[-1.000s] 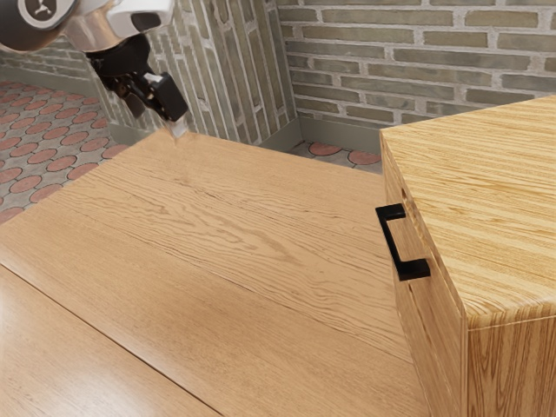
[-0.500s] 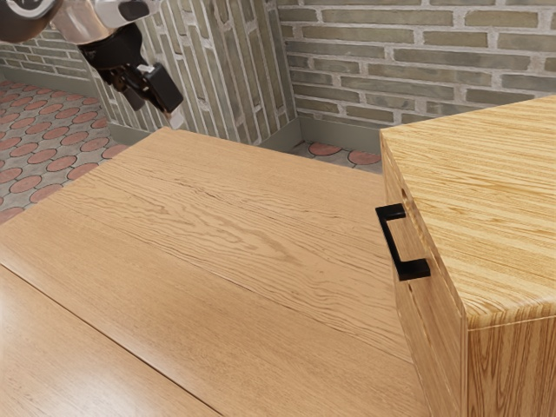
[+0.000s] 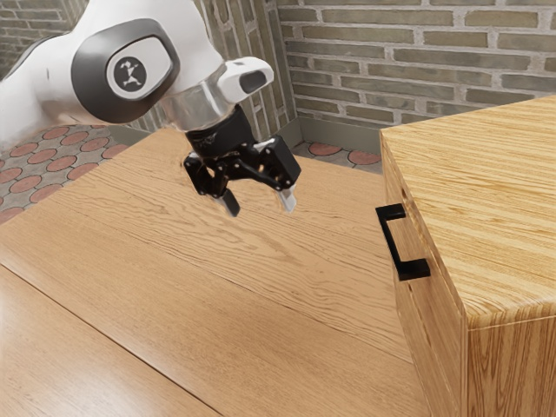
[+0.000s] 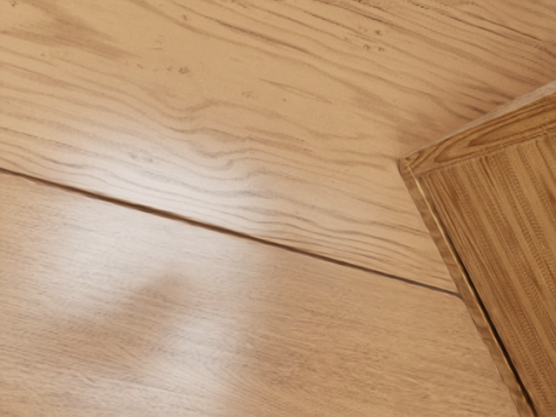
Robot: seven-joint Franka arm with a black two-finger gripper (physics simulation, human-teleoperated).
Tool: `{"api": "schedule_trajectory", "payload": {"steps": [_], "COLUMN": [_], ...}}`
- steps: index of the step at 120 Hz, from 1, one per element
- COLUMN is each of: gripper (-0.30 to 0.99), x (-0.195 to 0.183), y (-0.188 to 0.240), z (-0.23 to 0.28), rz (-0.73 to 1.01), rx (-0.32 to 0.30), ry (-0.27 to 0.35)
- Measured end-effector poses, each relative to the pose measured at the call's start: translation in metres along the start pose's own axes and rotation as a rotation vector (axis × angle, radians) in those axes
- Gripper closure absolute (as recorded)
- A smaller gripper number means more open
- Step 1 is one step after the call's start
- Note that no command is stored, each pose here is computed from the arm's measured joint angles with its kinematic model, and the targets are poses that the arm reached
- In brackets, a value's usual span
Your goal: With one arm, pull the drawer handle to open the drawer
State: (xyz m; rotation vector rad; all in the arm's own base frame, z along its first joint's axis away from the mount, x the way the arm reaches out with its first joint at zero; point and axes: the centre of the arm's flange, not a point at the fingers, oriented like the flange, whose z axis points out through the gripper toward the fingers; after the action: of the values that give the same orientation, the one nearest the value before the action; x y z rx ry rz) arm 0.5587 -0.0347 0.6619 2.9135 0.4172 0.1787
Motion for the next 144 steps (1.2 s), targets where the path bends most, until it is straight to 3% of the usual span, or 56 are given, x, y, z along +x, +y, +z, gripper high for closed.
{"api": "schedule_trajectory", "payload": {"steps": [18,28,52,79,108,144], "gripper": [0.0,0.0,0.0,0.0,0.0,0.0], "x": [-0.04,-0.061,-0.059,-0.069,-0.095,-0.092], "y": [0.055,0.059,0.055,0.087,0.106,0.109], "z": [-0.003,-0.007,-0.014,-0.018,-0.007,0.006], "rz": [-0.07,-0.133,-0.331,-0.432,-0.501,-0.598], "rx": [-0.071,-0.09,-0.153,-0.212,-0.221,-0.222], "ry": [0.039,0.051,0.072,0.063,0.016,-0.019]}}
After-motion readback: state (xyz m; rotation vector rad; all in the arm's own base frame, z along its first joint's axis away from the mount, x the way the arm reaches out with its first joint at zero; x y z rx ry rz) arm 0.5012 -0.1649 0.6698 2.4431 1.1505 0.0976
